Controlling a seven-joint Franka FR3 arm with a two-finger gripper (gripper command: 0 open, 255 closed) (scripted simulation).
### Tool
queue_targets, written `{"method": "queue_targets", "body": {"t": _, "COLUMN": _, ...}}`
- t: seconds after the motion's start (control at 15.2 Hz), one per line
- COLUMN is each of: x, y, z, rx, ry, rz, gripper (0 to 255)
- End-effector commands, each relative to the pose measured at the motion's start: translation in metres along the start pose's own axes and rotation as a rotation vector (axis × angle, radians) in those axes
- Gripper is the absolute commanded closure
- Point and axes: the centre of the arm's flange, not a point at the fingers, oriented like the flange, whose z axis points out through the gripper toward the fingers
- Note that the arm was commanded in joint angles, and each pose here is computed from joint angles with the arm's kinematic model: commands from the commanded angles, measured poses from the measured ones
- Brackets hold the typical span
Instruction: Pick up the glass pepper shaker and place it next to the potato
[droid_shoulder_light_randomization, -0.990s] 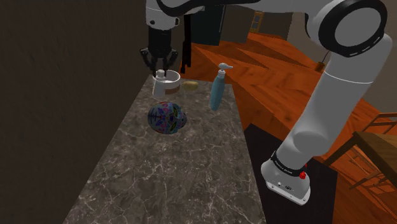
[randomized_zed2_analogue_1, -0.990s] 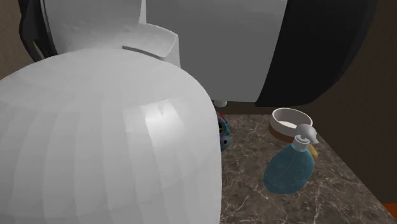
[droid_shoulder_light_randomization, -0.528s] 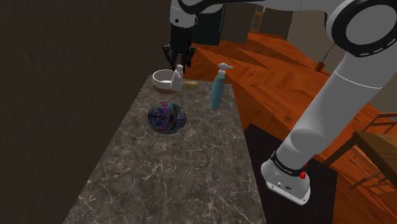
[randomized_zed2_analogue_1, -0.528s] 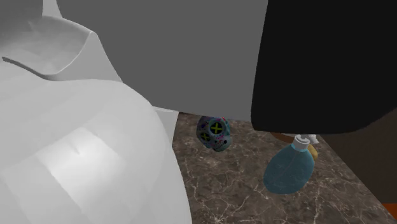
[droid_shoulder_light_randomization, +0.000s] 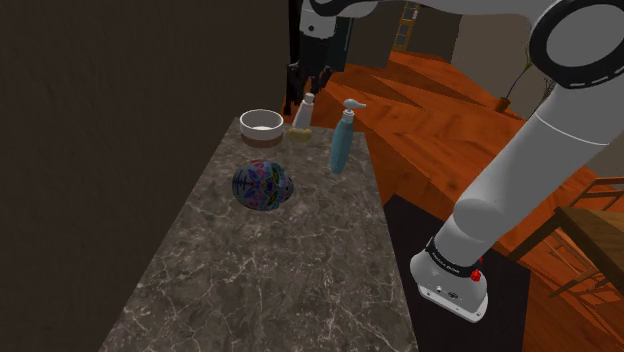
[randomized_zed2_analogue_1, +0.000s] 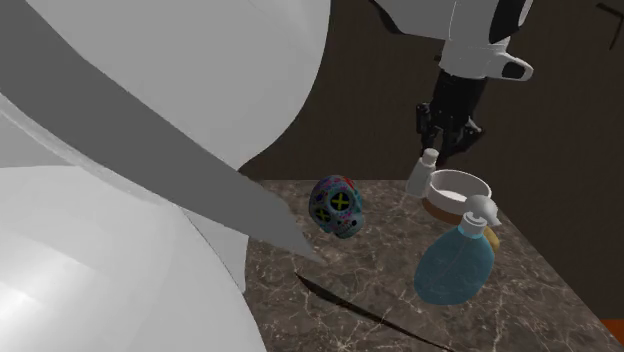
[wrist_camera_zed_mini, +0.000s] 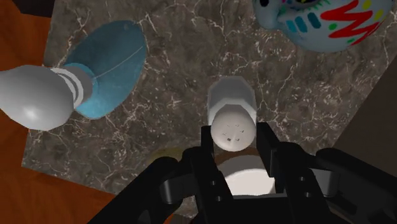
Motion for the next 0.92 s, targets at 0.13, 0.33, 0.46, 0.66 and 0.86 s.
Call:
{"method": "queue_targets", "body": {"t": 0.13, "x": 0.020, "y": 0.053, "z": -0.004, "rx": 0.001, "ry": 0.000, "rz": -0.002, "gripper": 255}}
{"method": "queue_targets", "body": {"t": 0.33, "x": 0.033, "y": 0.091, "z": -0.007, "rx": 0.001, "ry": 0.000, "rz": -0.002, "gripper": 255}}
{"method": "queue_targets", "body": {"t": 0.46, "x": 0.041, "y": 0.115, "z": -0.009, "rx": 0.001, "ry": 0.000, "rz": -0.002, "gripper": 255}}
{"method": "queue_targets", "body": {"t": 0.66, "x": 0.055, "y": 0.153, "z": -0.012, "rx": 0.001, "ry": 0.000, "rz": -0.002, "gripper": 255}}
{"method": "queue_targets", "body": {"t": 0.86, "x": 0.068, "y": 0.190, "z": -0.016, "rx": 0.001, "ry": 0.000, "rz": -0.002, "gripper": 255}}
